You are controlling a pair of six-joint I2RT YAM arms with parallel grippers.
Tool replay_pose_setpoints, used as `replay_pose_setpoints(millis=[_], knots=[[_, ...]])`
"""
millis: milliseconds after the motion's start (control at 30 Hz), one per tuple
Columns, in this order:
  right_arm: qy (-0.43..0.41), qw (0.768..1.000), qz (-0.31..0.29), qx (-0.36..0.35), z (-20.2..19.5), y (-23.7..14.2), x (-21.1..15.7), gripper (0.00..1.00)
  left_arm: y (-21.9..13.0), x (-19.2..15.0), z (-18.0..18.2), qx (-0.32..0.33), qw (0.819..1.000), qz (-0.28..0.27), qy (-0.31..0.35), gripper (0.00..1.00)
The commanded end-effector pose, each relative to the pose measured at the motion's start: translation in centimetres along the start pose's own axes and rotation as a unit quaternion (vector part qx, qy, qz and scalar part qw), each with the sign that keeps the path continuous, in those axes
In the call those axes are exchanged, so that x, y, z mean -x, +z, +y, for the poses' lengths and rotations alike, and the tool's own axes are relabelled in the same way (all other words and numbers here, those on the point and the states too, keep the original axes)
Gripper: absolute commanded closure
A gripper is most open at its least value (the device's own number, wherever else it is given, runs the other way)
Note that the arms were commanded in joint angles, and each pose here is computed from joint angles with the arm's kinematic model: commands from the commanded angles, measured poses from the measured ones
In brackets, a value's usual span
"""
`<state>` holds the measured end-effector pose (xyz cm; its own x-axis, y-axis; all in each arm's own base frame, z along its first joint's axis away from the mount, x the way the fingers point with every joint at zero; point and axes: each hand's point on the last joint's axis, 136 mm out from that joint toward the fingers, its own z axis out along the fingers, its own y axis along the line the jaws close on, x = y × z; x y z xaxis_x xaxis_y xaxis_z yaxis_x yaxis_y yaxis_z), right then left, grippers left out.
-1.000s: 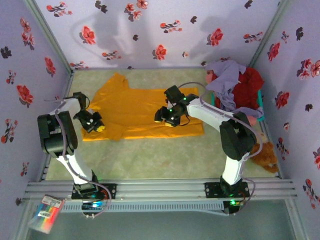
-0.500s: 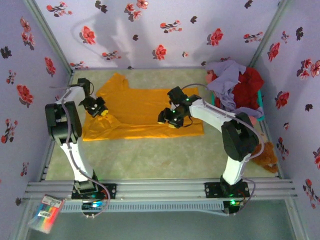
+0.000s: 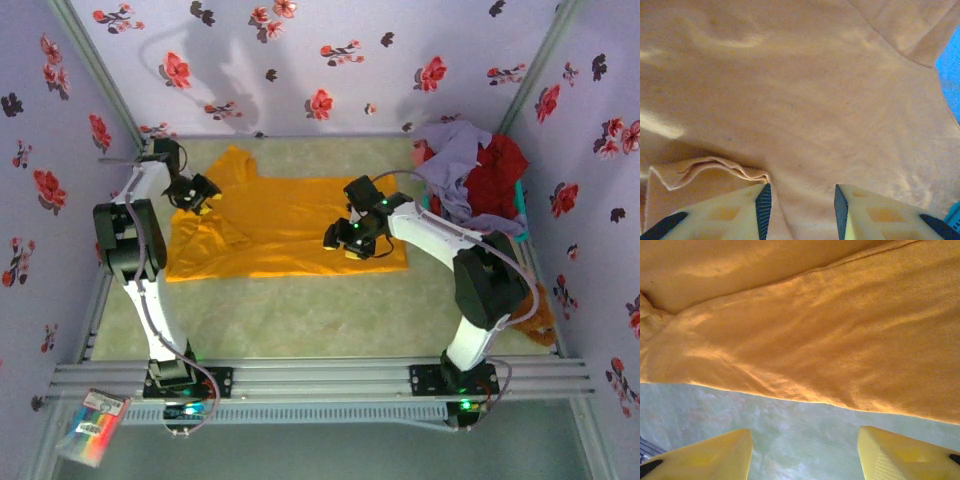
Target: Fold and stack the t-shirts
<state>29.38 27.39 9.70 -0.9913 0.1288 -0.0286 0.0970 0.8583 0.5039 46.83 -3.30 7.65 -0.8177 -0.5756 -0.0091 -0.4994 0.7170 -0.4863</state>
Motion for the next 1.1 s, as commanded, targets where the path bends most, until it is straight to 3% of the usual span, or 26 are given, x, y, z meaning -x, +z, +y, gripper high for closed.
replay_pose_setpoints(millis=[0,100,633,933,1067], knots=[[-0.005,1.0,-0.004,-0.008,-0.5,-0.4,-0.1,0.41,-1.9,-0.9,-1.1,-0.011,1.0,-0.007,0.023,0.57],[-0.003,1.0,-0.004,-0.007,-0.6,-0.2,-0.1,0.41,-2.3,-1.9,-0.2,-0.002,1.0,-0.009,0.027,0.49],[-0.002,1.0,0.004,-0.01,-1.2,0.2,-0.5,0.41,2.7,-7.5,1.9,0.003,0.998,0.061,0.016,0.42],[0.0,1.0,0.007,-0.012,-1.8,0.4,-0.8,0.41,3.2,-7.4,0.3,-0.019,0.999,0.049,0.008,0.41],[-0.002,1.0,0.009,-0.012,-1.7,0.5,-0.7,0.41,5.3,-6.8,-2.9,-0.072,0.995,0.066,-0.001,0.41]])
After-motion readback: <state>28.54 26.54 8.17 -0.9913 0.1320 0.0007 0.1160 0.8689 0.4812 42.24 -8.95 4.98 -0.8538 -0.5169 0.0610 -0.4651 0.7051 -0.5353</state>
